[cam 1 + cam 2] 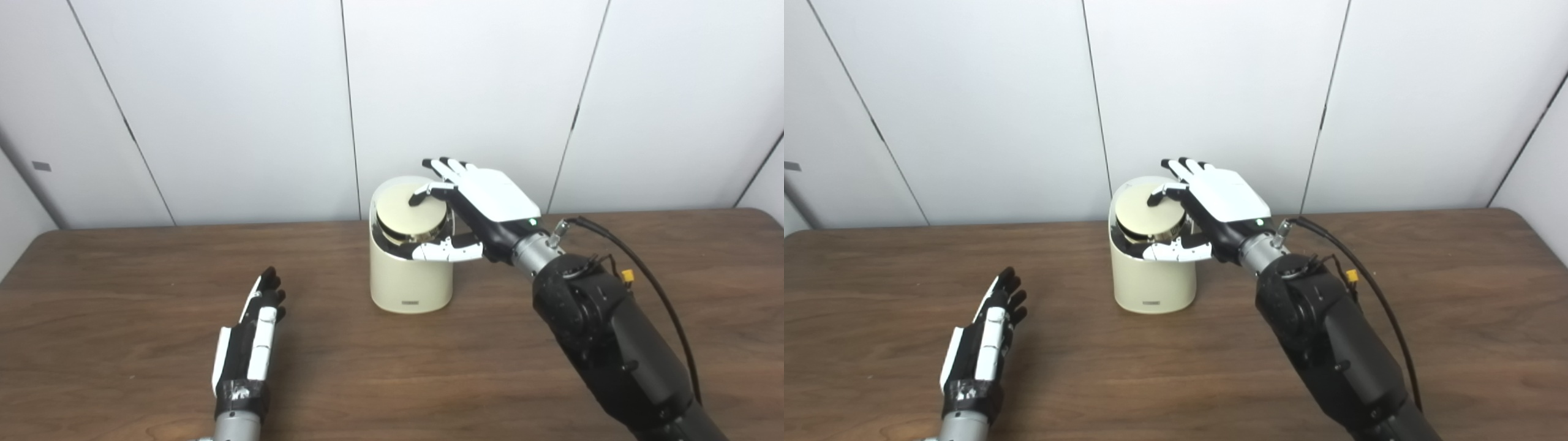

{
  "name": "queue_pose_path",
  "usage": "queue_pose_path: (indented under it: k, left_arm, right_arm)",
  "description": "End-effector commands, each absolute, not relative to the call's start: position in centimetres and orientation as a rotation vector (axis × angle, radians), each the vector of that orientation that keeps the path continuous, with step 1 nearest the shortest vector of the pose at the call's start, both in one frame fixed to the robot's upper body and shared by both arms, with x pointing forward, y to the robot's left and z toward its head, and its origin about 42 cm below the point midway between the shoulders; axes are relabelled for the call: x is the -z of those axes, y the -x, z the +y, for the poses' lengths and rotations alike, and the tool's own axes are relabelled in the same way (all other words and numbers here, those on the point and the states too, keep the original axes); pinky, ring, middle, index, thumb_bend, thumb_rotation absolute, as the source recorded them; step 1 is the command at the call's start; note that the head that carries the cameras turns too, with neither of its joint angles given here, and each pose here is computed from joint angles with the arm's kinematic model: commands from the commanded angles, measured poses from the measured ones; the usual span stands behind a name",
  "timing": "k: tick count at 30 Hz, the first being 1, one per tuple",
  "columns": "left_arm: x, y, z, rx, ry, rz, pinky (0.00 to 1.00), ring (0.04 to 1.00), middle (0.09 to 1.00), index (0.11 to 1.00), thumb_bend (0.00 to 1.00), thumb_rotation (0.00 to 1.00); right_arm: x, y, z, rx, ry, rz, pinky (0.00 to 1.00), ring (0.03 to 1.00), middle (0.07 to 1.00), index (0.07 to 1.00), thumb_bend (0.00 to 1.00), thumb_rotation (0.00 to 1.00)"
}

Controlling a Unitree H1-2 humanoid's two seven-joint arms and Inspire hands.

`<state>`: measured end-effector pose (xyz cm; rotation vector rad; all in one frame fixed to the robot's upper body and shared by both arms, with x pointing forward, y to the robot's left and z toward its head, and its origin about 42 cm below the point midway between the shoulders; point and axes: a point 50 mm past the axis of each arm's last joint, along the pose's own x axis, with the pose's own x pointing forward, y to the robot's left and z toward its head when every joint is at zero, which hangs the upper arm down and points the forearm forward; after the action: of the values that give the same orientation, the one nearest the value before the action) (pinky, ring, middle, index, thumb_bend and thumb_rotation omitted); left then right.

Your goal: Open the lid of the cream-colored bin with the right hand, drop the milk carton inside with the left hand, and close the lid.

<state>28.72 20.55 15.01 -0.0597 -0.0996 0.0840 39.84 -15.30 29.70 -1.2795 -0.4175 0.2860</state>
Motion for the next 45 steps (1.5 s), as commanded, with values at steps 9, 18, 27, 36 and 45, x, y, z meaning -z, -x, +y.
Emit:
queue_pose_path:
  k: [9, 18, 27, 36, 45]
  left_arm:
    - [-16.8, -29.4, 19.9, -0.055, 0.092, -0.175, 0.98, 0.979, 0.993, 1.000, 0.75, 1.00]
    - [-17.0, -29.4, 19.8, -0.053, 0.094, -0.177, 1.00, 0.985, 1.000, 1.000, 0.72, 1.00]
    - [-17.0, -29.5, 19.8, -0.055, 0.091, -0.173, 1.00, 0.988, 1.000, 1.000, 0.71, 1.00]
    - [-17.2, -29.6, 19.6, -0.062, 0.087, -0.178, 0.98, 0.978, 0.989, 1.000, 0.73, 1.00]
    - [-17.3, -29.6, 19.5, -0.068, 0.126, -0.187, 0.98, 0.981, 0.986, 1.000, 0.71, 0.98]
  right_arm:
    - [-30.7, -39.2, -15.4, -0.285, 1.424, -0.490, 1.00, 1.000, 0.969, 0.734, 0.59, 0.75]
    - [-30.1, -38.3, -16.2, -0.287, 1.448, -0.494, 1.00, 1.000, 0.964, 0.719, 0.58, 0.71]
    - [-29.6, -37.9, -16.0, -0.302, 1.484, -0.502, 1.00, 1.000, 0.969, 0.713, 0.59, 0.74]
    - [-27.0, -38.8, -15.1, -0.368, 1.675, -0.492, 1.00, 1.000, 0.985, 0.688, 0.62, 0.83]
    - [-26.5, -38.7, -15.1, -0.365, 1.654, -0.486, 1.00, 1.000, 0.995, 0.742, 0.63, 0.88]
